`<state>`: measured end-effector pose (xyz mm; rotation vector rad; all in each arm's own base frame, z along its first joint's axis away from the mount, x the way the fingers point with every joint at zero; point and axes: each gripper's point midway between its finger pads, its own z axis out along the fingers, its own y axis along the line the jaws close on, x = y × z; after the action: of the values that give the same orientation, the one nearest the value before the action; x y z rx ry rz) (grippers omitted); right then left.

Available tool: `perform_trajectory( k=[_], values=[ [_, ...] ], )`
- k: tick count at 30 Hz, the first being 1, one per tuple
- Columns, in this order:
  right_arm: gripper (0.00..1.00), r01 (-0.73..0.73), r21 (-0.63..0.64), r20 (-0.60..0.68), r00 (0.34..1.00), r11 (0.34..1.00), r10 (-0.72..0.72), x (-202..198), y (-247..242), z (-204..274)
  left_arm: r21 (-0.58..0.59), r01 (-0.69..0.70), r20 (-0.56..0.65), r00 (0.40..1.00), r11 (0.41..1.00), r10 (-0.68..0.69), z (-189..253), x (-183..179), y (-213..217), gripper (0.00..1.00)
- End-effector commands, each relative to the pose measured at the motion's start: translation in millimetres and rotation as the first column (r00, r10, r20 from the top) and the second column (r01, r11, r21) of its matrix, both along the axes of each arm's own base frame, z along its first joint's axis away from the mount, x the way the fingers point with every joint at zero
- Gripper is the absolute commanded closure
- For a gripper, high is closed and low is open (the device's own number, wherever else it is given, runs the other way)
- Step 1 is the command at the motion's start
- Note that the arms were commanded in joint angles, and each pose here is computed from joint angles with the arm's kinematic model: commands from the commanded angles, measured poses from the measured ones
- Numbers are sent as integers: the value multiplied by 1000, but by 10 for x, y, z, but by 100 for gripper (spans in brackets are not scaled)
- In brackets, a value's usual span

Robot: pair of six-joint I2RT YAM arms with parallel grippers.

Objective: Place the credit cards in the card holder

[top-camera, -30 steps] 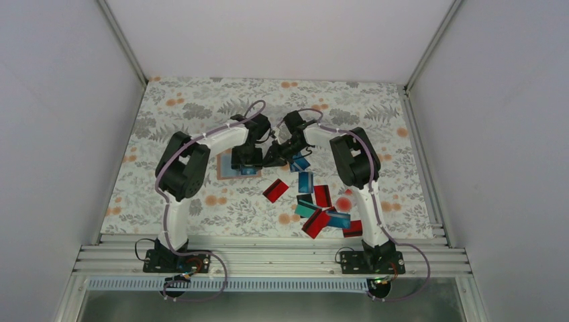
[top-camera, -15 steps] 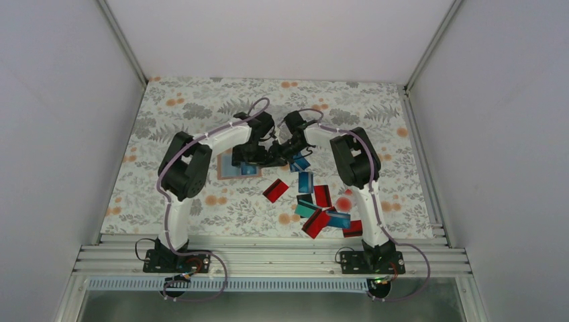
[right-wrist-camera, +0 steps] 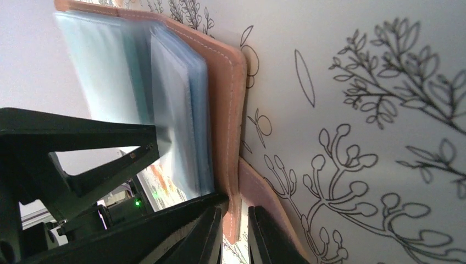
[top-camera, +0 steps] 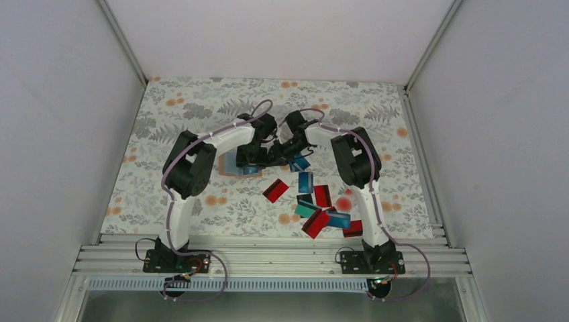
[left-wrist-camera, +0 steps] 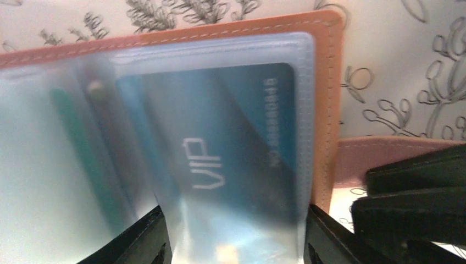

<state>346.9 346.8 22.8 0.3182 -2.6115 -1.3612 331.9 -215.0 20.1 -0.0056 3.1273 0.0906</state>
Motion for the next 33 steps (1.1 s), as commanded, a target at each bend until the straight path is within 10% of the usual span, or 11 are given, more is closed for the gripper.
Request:
perform_trajectory(
  k=[1,33],
  values=[
    [87,5,-20,-2,1000,1000,-5,15,-55,-64,17,21,-25,999,1000,-20,-155,-73,-1,47],
    [89,4,-77,-30,1000,997,-6,-61,-146,-263,-97,-48,81,995,994,56,362,49,137,50]
  ],
)
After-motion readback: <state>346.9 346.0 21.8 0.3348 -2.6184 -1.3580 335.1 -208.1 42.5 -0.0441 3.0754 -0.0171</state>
